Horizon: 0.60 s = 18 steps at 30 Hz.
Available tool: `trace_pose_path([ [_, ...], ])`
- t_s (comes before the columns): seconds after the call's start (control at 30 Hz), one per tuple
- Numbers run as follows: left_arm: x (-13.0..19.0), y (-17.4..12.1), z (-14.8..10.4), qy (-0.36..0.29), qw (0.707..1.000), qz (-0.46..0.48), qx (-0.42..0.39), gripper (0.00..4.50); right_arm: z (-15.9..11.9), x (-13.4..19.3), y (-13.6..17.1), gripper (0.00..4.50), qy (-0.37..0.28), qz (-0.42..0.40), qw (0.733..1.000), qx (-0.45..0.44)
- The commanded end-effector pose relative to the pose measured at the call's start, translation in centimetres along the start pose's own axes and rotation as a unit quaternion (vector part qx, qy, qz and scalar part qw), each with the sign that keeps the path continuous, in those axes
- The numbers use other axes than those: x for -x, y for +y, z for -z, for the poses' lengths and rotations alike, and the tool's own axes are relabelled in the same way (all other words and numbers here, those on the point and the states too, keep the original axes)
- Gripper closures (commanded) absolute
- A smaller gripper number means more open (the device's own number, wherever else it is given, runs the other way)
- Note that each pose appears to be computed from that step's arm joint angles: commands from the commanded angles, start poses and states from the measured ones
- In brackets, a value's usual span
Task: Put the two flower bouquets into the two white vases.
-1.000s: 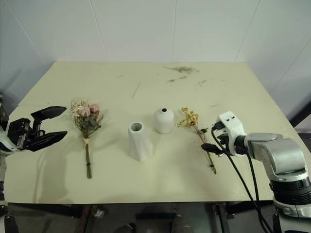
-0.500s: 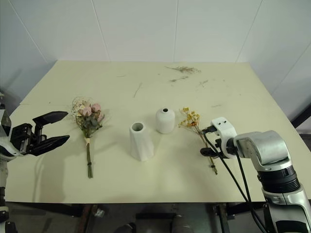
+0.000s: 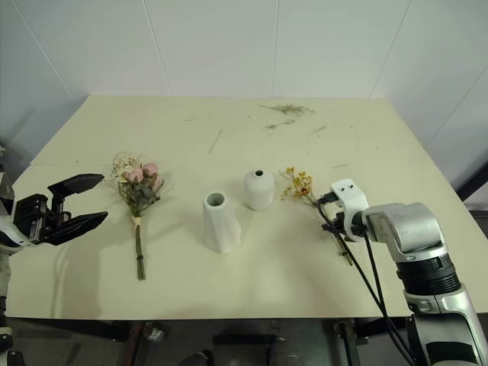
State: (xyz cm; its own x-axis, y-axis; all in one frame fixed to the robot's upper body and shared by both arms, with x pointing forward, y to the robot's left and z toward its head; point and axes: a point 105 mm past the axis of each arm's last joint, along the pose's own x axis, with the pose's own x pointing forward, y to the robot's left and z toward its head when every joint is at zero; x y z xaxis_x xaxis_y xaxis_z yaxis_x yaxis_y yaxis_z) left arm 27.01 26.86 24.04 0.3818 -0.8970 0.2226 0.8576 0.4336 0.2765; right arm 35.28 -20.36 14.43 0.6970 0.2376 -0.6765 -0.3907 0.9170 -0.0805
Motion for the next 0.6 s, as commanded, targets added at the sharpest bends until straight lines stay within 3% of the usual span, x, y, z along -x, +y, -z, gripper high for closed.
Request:
trace_pose_path([
  [0.03,-0.4,0.0,-1.0,-0.01,1.0,0.007,-0.021,0.0,-0.8,0.4,0.0,4.46,-0.026,0.008,1.0,0.014],
  [0.23,-0.7,0.1,-0.9,-0.01,1.0,0.016,-0.012,0.0,-6.1,1.7,0.7,4.46,-0.175,-0.003,0.983,0.057],
  [0.37,-1.0,0.0,-0.7,-0.012,1.0,0.029,0.0,0.0,-11.4,3.8,1.4,4.46,-0.333,0.007,0.939,0.082],
  [0.5,-1.0,0.0,-0.8,-0.01,0.999,0.031,0.003,0.0,-15.0,5.5,0.9,4.46,-0.435,0.039,0.899,0.026],
  [0.6,-0.9,0.0,-1.3,-0.007,0.999,0.031,0.002,0.0,-17.7,7.7,2.6,4.46,-0.531,0.029,0.846,0.035],
])
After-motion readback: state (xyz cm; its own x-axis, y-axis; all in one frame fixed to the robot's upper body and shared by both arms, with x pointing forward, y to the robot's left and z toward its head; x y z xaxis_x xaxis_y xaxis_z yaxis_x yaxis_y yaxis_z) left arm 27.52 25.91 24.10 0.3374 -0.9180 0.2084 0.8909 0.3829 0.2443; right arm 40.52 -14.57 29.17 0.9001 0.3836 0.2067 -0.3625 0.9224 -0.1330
